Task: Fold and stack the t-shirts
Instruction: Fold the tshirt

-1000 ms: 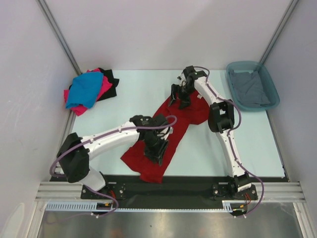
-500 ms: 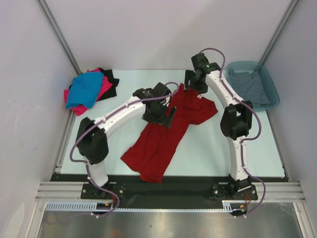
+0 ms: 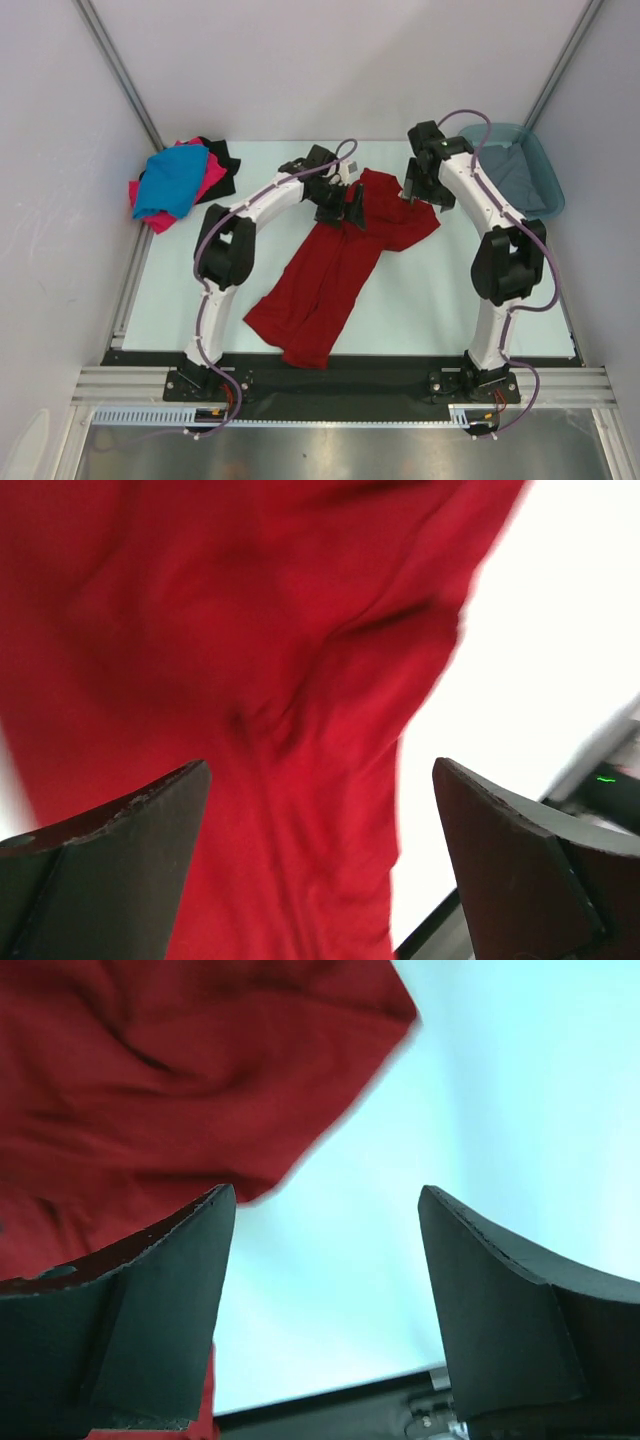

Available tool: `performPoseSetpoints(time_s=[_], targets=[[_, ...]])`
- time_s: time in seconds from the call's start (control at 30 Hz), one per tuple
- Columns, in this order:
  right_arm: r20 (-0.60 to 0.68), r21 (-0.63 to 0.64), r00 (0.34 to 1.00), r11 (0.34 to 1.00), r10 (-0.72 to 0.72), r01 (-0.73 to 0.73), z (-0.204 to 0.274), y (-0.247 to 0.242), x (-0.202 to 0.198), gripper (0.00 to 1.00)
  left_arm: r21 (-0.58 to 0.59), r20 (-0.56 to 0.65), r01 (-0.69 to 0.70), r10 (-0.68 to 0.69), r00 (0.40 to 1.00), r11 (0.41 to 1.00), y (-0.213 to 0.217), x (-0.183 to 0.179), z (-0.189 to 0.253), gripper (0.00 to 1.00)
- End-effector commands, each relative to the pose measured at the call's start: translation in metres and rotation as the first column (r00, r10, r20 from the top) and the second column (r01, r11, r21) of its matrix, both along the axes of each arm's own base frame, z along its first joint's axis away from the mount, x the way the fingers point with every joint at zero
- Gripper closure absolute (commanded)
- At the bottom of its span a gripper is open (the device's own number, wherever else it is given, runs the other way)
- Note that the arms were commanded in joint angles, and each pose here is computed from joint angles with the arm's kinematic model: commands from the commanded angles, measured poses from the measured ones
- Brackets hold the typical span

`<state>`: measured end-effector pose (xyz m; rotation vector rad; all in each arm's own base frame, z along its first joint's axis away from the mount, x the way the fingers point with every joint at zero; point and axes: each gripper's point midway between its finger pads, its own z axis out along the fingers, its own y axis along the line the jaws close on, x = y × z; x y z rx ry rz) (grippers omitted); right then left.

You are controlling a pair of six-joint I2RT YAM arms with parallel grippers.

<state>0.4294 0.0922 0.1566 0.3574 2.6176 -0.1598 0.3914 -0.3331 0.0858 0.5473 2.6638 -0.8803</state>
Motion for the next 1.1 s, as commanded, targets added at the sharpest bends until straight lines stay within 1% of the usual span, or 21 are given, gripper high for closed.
performPoseSetpoints(time_s=[0.0, 0.07, 0.17, 0.2, 0.27, 0.3, 0.33, 0.4, 0.43, 0.47, 0.57, 0.6, 0.63, 0.73, 0.8, 0.87, 0.9, 1.07], targets=[[0.039, 0.004, 0.997, 0.998, -0.067, 0.066, 0.027, -0.013, -0.027, 0.21, -0.302, 0.018, 0.119, -0.119, 0.993, 0.946, -0.055, 0.008, 0.035, 0.00], [0.031, 0.005, 0.996, 0.997, -0.079, 0.079, 0.028, -0.016, -0.039, 0.21, -0.379, 0.031, 0.136, -0.134, 0.990, 0.915, -0.068, 0.016, 0.046, 0.00], [-0.005, -0.011, 0.996, 0.996, -0.086, 0.086, 0.020, -0.020, -0.053, 0.21, -0.431, 0.030, 0.139, -0.140, 0.990, 0.892, -0.080, 0.025, 0.049, 0.00], [-0.003, -0.007, 0.996, 0.996, -0.091, 0.091, 0.021, -0.021, -0.057, 0.21, -0.451, 0.054, 0.145, -0.136, 0.989, 0.881, -0.084, 0.032, 0.051, 0.00], [-0.018, -0.007, 0.996, 0.996, -0.089, 0.089, 0.018, -0.020, -0.063, 0.21, -0.478, 0.060, 0.131, -0.116, 0.991, 0.868, -0.090, 0.039, 0.049, 0.00], [-0.026, -0.006, 0.996, 0.996, -0.089, 0.089, 0.017, -0.019, -0.068, 0.21, -0.499, 0.111, 0.140, -0.097, 0.989, 0.855, -0.095, 0.048, 0.053, 0.00], [-0.032, -0.011, 0.996, 0.996, -0.084, 0.084, 0.016, -0.017, -0.072, 0.22, -0.506, 0.105, 0.117, -0.074, 0.992, 0.855, -0.097, 0.052, 0.051, 0.00], [-0.040, -0.026, 0.996, 0.997, -0.079, 0.078, 0.017, -0.016, -0.077, 0.21, -0.482, 0.111, 0.078, -0.027, 0.993, 0.873, -0.096, 0.069, 0.037, 0.00], [-0.042, -0.028, 0.996, 0.997, -0.076, 0.075, 0.018, -0.015, -0.079, 0.21, -0.481, 0.120, 0.073, -0.016, 0.993, 0.874, -0.097, 0.076, 0.040, 0.00], [-0.043, -0.034, 0.997, 0.997, -0.066, 0.065, 0.019, -0.011, -0.080, 0.21, -0.472, 0.093, 0.051, -0.007, 0.996, 0.880, -0.097, 0.080, 0.024, 0.00], [-0.048, -0.042, 0.998, 0.998, -0.042, 0.040, 0.022, -0.001, -0.083, 0.21, -0.476, 0.055, 0.004, 0.026, 0.998, 0.879, -0.092, 0.091, 0.008, 0.00], [-0.049, -0.058, 0.999, 0.998, -0.022, 0.019, 0.026, 0.010, -0.086, 0.21, -0.483, -0.046, -0.046, 0.027, 0.999, 0.875, -0.092, 0.091, -0.024, 0.00], [-0.050, -0.058, 0.999, 0.998, -0.021, 0.018, 0.026, 0.010, -0.086, 0.21, -0.489, -0.035, -0.040, 0.026, 0.999, 0.872, -0.094, 0.093, -0.019, 0.00], [-0.052, -0.058, 0.999, 0.998, -0.016, 0.013, 0.025, 0.014, -0.086, 0.21, -0.436, -0.047, -0.075, 0.061, 0.997, 0.897, -0.087, 0.095, -0.027, 0.00], [-0.053, -0.058, 0.998, 0.998, -0.017, 0.014, 0.023, 0.015, -0.085, 0.21, -0.343, -0.038, -0.111, 0.104, 0.994, 0.933, -0.076, 0.097, -0.043, 0.00], [-0.053, -0.055, 0.998, 0.998, -0.016, 0.013, 0.023, 0.017, -0.085, 0.21, -0.236, 0.034, -0.147, 0.159, 0.987, 0.961, -0.061, 0.112, -0.052, 0.00], [-0.053, -0.051, 0.998, 0.999, -0.015, 0.012, 0.023, 0.017, -0.085, 0.21, -0.184, 0.021, -0.168, 0.175, 0.984, 0.968, -0.052, 0.110, -0.060, 0.00], [-0.068, -0.030, 0.998, 1.000, 0.002, -0.004, 0.020, 0.027, -0.090, 0.21, -0.092, 0.079, -0.189, 0.197, 0.977, 0.978, -0.031, 0.122, -0.073, 0.00]])
